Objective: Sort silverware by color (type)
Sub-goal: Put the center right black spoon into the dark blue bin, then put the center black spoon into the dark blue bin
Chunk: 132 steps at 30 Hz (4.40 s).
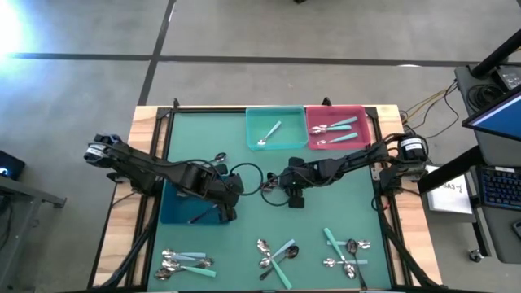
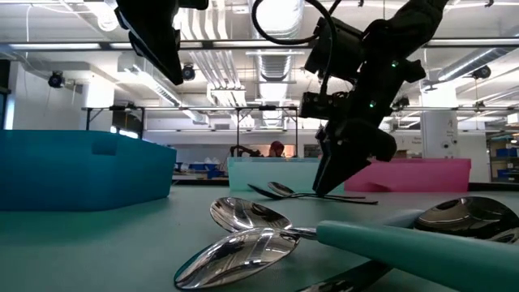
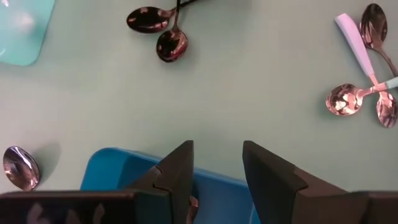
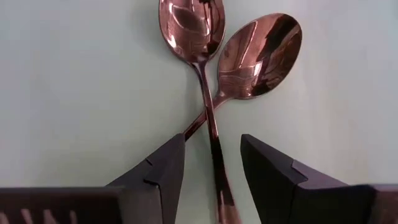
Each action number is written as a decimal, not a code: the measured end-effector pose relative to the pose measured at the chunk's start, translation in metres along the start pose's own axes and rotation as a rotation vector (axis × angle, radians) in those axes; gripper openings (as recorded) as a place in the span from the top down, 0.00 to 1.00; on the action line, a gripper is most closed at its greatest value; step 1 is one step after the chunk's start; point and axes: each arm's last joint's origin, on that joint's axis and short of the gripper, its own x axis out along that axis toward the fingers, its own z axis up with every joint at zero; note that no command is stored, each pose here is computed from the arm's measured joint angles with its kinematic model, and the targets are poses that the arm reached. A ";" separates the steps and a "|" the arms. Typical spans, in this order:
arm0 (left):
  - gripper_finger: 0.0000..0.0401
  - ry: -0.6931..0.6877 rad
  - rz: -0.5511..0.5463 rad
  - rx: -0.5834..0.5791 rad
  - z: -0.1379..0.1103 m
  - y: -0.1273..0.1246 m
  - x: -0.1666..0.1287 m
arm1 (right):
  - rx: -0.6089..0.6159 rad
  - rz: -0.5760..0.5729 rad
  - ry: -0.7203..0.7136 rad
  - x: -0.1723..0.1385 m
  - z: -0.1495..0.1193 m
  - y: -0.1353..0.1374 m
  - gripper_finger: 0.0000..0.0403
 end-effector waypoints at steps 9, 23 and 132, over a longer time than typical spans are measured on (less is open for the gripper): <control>0.69 -0.011 -0.002 -0.003 0.001 0.000 0.000 | 0.012 0.024 0.005 0.001 -0.001 0.001 0.68; 0.69 -0.010 -0.001 0.002 0.001 0.000 0.001 | 0.012 0.110 0.079 0.019 -0.013 0.004 0.76; 0.69 -0.794 0.560 -0.179 0.005 -0.034 0.014 | 0.031 -0.198 -0.747 -0.121 0.059 -0.014 0.98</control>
